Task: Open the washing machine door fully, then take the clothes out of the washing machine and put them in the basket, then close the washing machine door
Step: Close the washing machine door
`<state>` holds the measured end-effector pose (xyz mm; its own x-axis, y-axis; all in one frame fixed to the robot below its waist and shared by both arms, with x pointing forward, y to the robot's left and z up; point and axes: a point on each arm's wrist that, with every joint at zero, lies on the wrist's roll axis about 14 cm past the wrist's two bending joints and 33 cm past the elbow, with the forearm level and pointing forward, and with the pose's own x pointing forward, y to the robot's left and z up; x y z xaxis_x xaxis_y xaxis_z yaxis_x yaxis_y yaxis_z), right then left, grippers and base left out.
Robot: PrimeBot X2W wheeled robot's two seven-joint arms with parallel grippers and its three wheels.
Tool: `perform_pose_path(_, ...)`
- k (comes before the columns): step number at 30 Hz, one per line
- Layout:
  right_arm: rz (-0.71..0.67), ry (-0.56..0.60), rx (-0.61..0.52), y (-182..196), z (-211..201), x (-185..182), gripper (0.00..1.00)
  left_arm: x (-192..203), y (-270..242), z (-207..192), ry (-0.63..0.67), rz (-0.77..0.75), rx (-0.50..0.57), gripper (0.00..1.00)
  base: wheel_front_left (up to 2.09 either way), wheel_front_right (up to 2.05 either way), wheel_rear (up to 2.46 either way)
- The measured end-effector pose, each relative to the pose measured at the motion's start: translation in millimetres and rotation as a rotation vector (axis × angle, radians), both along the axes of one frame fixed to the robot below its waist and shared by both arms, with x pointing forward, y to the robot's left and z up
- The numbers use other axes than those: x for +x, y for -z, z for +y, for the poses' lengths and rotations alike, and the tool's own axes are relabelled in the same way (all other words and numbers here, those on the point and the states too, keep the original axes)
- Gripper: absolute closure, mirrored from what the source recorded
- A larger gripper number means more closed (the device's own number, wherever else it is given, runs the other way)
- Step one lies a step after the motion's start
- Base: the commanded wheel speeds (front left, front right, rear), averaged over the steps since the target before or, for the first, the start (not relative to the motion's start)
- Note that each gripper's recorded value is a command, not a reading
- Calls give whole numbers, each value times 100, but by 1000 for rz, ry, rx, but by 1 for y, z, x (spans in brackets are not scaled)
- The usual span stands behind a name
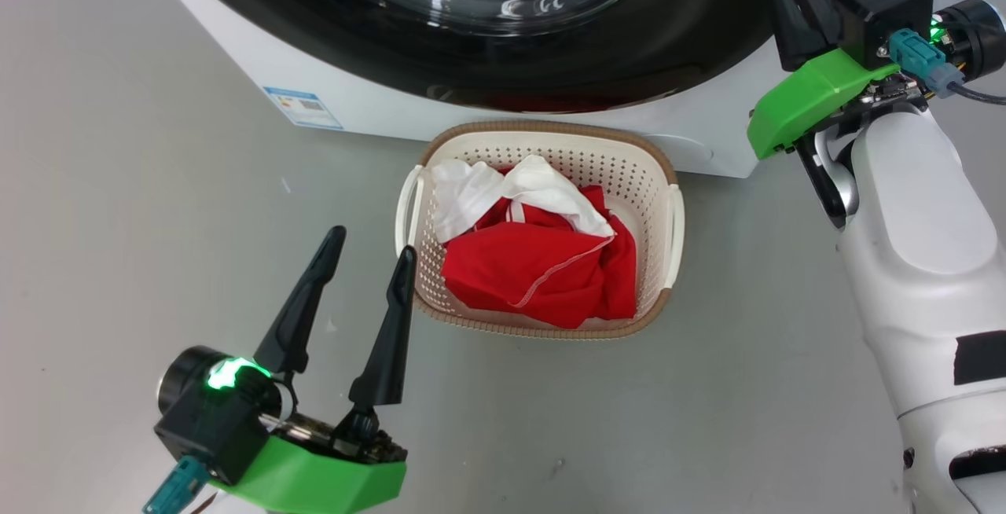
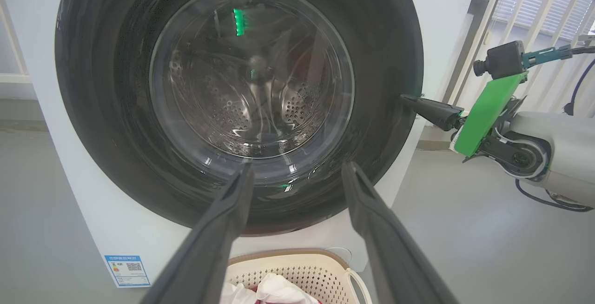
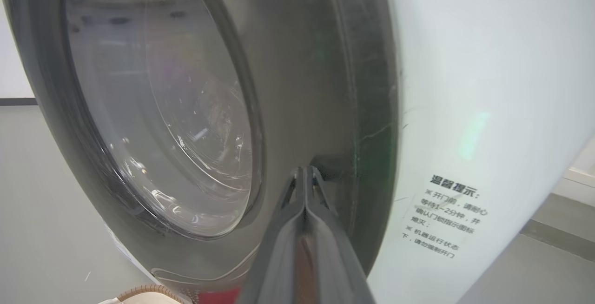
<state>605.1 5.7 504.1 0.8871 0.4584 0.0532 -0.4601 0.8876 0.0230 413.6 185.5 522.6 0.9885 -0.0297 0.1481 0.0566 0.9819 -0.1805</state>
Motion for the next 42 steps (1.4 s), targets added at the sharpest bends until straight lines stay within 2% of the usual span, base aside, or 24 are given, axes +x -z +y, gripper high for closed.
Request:
perform_pose_path(4, -6, 28, 27, -7, -12, -4, 98, 1, -2, -5, 17, -9, 0, 0, 0, 0, 0)
perform_pose_path(6, -12, 34, 38, -10, -17, -7, 24, 2, -4, -8, 24, -12, -3, 0, 0, 0, 0)
perform_pose_path(7, -13, 35, 48, -11, -18, -9, 0, 2, -4, -9, 28, -15, -5, 0, 0, 0, 0)
perform_pose_path(18, -4, 2, 66, -5, -23, -49, 0, 7, -11, -24, 73, -40, -39, 0, 0, 0, 0)
perform_pose_path(21, 1, 14, 99, -7, -30, -60, 0, 8, -11, -27, 82, -41, -61, 0, 0, 0, 0)
perform_pose_path(29, 8, 117, 126, -3, -73, -86, 0, 11, -15, -35, 103, -52, -75, 0, 0, 0, 0)
perform_pose_path(42, -87, 311, 157, -31, -150, -142, 0, 5, -19, -46, 121, -58, -90, 0, 0, 0, 0)
